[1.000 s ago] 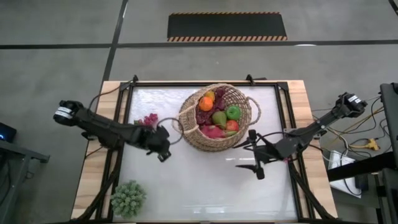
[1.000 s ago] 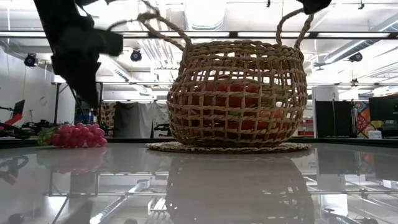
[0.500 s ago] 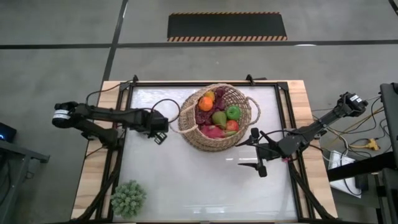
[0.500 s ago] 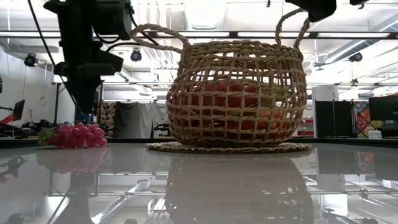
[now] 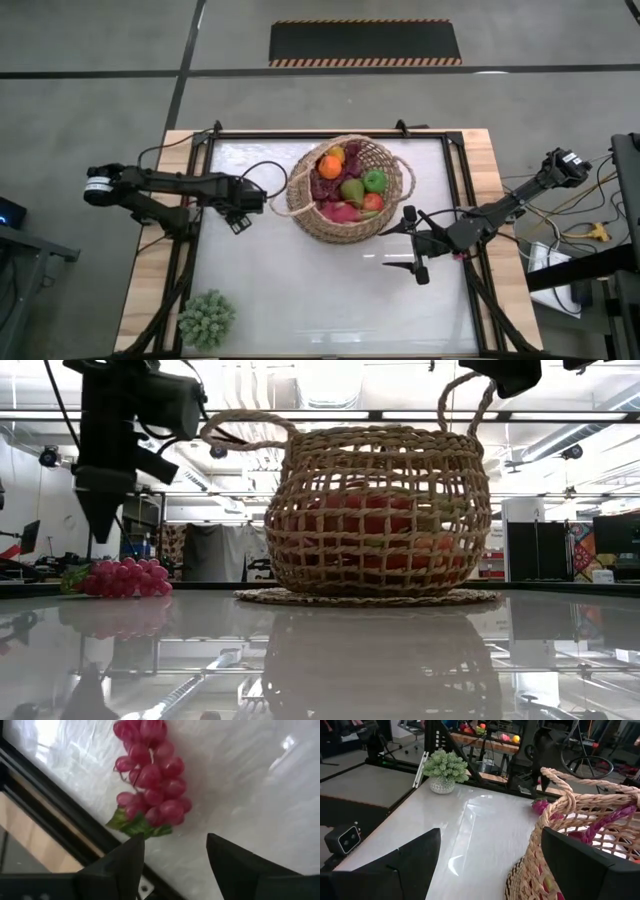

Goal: Build produce basket
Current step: Put the purple grapes into the brown basket

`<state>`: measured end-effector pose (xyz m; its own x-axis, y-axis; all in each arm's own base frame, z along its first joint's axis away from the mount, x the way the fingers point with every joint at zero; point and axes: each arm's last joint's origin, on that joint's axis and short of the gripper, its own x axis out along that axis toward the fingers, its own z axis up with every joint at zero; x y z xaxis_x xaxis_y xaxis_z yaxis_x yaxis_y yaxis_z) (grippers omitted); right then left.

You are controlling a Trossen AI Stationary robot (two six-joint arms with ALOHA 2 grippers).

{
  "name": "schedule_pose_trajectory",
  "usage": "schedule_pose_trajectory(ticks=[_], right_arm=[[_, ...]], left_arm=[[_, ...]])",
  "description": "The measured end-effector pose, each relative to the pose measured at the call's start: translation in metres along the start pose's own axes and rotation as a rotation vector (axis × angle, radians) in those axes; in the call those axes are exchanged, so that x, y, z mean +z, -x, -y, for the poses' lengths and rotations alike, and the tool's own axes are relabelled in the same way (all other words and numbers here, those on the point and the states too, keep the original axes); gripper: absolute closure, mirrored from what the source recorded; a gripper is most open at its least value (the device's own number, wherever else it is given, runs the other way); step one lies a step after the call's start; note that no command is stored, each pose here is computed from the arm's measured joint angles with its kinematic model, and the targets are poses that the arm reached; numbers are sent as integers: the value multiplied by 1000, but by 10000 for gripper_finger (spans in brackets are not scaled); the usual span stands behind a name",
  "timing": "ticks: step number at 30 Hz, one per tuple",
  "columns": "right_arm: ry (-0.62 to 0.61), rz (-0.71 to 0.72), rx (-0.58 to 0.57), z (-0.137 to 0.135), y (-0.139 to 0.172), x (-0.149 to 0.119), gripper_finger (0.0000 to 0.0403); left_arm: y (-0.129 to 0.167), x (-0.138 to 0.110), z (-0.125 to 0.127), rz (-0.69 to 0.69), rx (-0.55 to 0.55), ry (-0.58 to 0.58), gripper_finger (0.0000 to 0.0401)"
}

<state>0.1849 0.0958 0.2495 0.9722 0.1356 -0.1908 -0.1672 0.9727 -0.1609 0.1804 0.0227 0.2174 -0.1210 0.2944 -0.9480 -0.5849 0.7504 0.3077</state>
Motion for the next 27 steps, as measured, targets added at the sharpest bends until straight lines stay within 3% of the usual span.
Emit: schedule_pose_trajectory(ticks=[8,16,20,27], right_arm=[[3,-8,1,0,0,-1,76],[6,-15,1,0,0,-2,76],[6,-15,1,0,0,-2,76],[6,-15,1,0,0,-2,76]], left_arm=[[7,-2,-4,38,-22,-32,200],[32,-9,-28,285,-16,64,200],[26,-16,-37,297,-28,147,200],[-1,-14,-30,296,-37,180,200]])
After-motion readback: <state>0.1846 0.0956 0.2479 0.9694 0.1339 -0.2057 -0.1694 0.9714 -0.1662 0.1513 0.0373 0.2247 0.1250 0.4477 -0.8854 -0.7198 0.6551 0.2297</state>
